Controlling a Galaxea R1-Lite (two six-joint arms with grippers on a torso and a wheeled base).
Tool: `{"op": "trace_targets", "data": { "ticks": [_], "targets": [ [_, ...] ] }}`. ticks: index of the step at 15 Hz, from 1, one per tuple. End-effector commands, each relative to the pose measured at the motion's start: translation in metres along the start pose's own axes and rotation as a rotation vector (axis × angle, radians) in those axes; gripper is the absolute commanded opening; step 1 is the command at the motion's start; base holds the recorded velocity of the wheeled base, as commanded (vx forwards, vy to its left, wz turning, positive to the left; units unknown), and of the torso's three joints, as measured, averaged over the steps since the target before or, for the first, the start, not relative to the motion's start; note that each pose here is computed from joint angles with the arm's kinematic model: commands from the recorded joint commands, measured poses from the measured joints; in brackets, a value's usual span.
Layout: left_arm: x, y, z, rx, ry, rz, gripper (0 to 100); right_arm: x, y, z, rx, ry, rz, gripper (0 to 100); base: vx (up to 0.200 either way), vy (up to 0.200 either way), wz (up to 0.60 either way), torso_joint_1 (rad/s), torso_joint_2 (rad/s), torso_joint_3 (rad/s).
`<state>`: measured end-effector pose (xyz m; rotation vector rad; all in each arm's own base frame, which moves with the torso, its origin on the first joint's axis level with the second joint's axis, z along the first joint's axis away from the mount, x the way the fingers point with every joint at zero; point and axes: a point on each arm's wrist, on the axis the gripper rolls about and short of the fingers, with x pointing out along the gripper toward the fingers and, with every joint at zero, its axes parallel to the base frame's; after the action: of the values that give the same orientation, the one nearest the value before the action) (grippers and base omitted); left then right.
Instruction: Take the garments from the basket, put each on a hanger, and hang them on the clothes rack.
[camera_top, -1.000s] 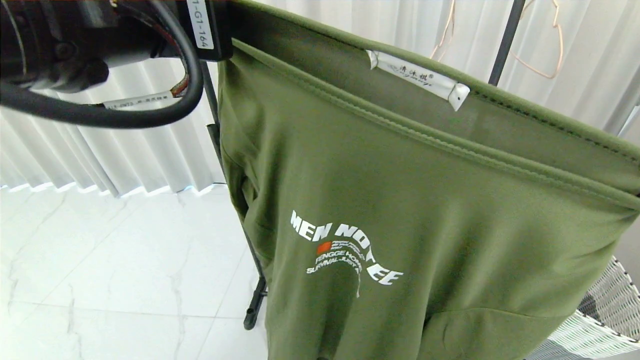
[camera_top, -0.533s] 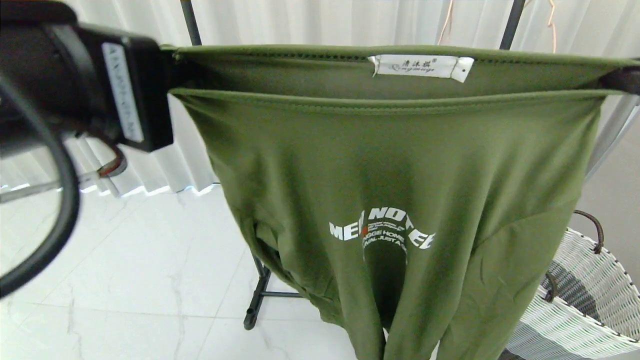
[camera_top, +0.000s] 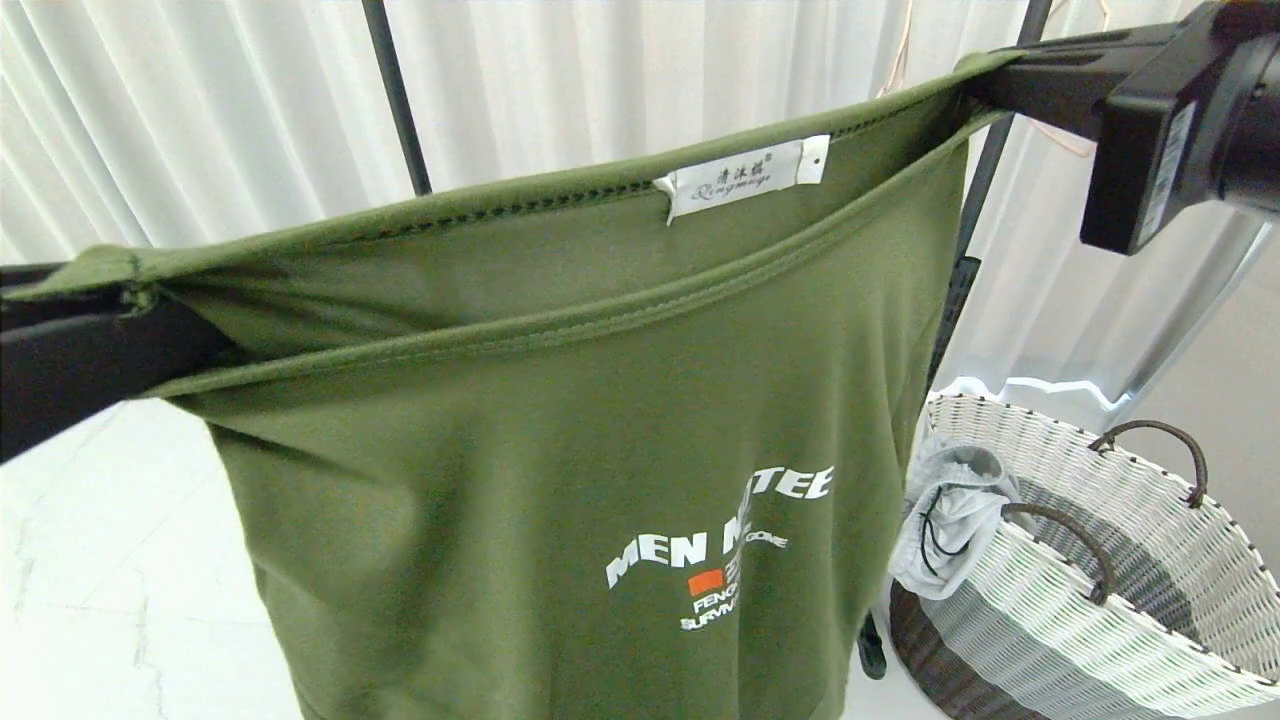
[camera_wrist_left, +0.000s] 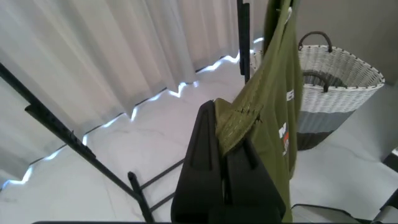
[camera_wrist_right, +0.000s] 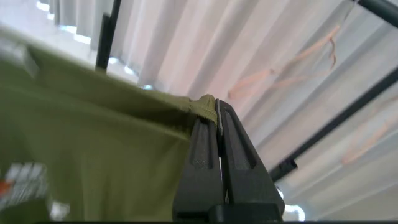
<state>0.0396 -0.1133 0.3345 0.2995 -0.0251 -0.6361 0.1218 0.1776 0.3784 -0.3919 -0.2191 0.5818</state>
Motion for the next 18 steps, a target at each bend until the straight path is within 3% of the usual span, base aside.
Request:
{"op": "trace_targets", "data": {
  "ticks": [1, 4, 7, 9, 18],
  "targets": [
    [-0.003, 0.000, 0.000, -0.003, -0.008, -0.011, 0, 0.006, 0.005, -0.004, -0.011, 0.021, 0.006, 0, 0.000, 0.000, 0.00, 0.000, 0.00, 0.000],
    [0.004, 0.005, 0.012, 0.007, -0.015, 0.047, 0, -0.004, -0.012, 0.002, 0.003, 0.007, -0.063, 0, 0.000, 0.000, 0.00, 0.000, 0.00, 0.000],
    [0.038, 0.025, 0.032, -0.025, 0.002, 0.271, 0, -0.026, -0.033, 0.001, 0.000, 0.028, -0.112, 0, 0.000, 0.000, 0.00, 0.000, 0.00, 0.000],
    [0.050, 0.032, 0.024, -0.020, 0.042, 0.351, 0, -0.047, -0.036, -0.009, -0.024, 0.092, -0.080, 0, 0.000, 0.000, 0.00, 0.000, 0.00, 0.000],
    [0.050, 0.031, 0.027, -0.019, 0.029, 0.338, 0, -0.053, -0.034, -0.013, -0.032, 0.107, -0.065, 0, 0.000, 0.000, 0.00, 0.000, 0.00, 0.000]
  ]
}}
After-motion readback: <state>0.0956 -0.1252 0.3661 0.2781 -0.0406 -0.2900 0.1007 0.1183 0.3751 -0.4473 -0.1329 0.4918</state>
